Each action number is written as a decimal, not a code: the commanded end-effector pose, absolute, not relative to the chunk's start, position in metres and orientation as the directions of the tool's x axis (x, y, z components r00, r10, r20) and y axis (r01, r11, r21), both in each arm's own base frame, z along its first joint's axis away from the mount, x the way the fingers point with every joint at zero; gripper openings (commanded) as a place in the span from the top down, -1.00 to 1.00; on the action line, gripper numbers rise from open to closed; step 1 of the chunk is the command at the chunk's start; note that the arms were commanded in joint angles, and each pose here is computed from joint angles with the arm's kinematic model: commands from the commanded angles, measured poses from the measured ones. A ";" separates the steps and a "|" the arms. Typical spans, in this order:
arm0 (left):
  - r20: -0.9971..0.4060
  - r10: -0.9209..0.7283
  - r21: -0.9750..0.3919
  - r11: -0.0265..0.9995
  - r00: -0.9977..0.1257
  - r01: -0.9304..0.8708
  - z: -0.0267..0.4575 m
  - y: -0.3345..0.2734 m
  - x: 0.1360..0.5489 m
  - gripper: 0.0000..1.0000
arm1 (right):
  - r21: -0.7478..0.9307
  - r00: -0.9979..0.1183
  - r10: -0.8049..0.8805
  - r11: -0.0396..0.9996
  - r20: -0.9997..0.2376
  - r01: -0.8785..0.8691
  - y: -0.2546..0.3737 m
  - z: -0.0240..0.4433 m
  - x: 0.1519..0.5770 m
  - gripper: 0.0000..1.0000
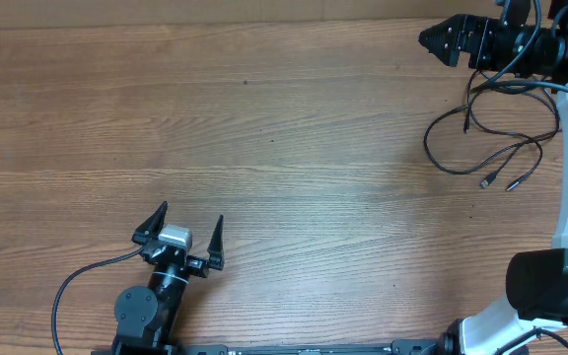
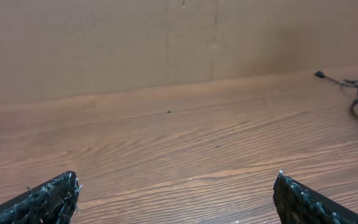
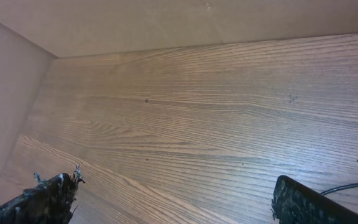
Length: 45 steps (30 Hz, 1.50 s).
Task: Untangle cables
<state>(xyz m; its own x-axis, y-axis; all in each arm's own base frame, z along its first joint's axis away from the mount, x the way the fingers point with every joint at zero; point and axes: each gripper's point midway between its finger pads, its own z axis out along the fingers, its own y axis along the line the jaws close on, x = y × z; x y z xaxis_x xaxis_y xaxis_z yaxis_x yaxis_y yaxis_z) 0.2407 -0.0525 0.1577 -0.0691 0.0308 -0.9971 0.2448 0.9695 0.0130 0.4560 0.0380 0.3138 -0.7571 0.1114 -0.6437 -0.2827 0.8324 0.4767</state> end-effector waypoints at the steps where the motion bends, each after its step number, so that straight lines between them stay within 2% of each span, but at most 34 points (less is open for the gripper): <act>1: -0.995 0.086 0.073 0.979 -0.057 0.191 0.157 -0.040 0.243 -0.99 | 0.481 -0.755 0.109 0.827 -0.646 -0.292 0.041 0.315 0.455 -1.00; 7: -0.996 0.069 0.059 0.987 -0.062 0.146 0.157 -0.029 0.244 -0.99 | 0.481 -0.755 0.109 0.827 -0.646 -0.292 0.041 0.315 0.455 -1.00; 45: -0.997 0.036 0.027 0.989 -0.062 0.147 0.158 -0.029 0.244 -0.99 | 0.481 -0.755 0.109 0.827 -0.646 -0.292 0.041 0.315 0.455 -1.00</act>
<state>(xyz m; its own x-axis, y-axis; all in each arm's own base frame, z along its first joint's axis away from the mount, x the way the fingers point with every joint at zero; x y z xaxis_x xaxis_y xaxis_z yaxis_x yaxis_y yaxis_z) 0.2446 -0.0297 0.1577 -0.0667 0.0545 -0.9963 0.1519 0.9874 0.0439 0.4560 0.0380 0.3138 -0.7570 0.1111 -0.6439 -0.2832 0.8322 0.4766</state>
